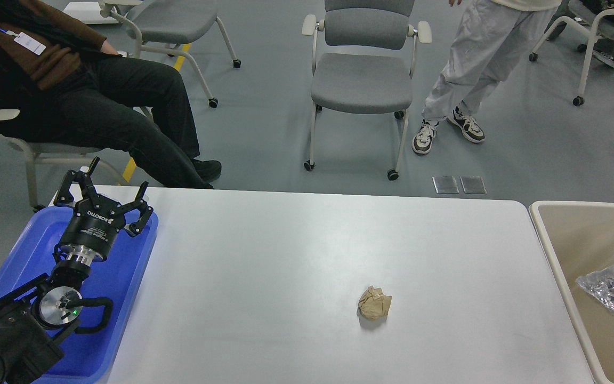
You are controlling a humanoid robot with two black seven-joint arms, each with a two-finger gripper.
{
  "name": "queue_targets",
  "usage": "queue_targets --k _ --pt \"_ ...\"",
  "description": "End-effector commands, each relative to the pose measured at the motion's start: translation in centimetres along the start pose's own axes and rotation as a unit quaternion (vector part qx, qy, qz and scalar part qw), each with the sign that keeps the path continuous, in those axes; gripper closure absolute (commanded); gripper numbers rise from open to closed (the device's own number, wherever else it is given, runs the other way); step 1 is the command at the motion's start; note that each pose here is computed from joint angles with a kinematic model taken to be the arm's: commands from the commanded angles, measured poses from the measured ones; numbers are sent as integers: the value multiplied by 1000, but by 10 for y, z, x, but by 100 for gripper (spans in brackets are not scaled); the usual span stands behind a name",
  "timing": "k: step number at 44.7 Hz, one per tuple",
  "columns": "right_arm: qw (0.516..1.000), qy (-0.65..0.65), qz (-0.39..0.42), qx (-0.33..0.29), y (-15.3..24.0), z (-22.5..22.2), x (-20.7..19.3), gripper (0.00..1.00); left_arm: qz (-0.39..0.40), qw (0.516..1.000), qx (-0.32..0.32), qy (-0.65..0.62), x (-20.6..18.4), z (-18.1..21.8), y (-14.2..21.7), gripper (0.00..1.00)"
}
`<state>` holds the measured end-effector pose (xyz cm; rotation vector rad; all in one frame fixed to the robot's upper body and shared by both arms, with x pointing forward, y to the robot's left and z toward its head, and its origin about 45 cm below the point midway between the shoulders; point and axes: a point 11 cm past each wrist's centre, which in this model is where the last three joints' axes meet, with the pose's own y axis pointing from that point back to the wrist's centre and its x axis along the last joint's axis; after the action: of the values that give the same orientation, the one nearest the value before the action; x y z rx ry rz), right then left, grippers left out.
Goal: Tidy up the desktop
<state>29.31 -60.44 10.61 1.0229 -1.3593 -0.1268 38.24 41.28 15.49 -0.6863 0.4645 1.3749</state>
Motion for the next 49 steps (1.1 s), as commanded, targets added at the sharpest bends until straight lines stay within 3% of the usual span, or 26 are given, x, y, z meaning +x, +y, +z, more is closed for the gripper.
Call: queue_targets --k 1,6,9,11,19,39,49 --pt "999 -4 32 -2 0 2 2 91 0 1000 0 0 0 0 0 2" --pt "997 -3 82 -2 1 2 12 40 0 1000 0 0 0 0 0 2" --pt "994 -2 105 -2 1 4 14 19 0 1000 0 0 0 0 0 2" --pt "993 -3 114 1 1 0 11 12 -1 1000 0 1 0 0 0 2" --pt "993 -2 117 3 1 -3 -2 1 0 1000 0 0 0 0 0 2" --pt "991 -21 127 26 4 -30 12 0 0 1000 0 0 0 0 0 2" --pt "981 -138 127 54 10 -58 33 0 0 1000 0 0 0 0 0 2"
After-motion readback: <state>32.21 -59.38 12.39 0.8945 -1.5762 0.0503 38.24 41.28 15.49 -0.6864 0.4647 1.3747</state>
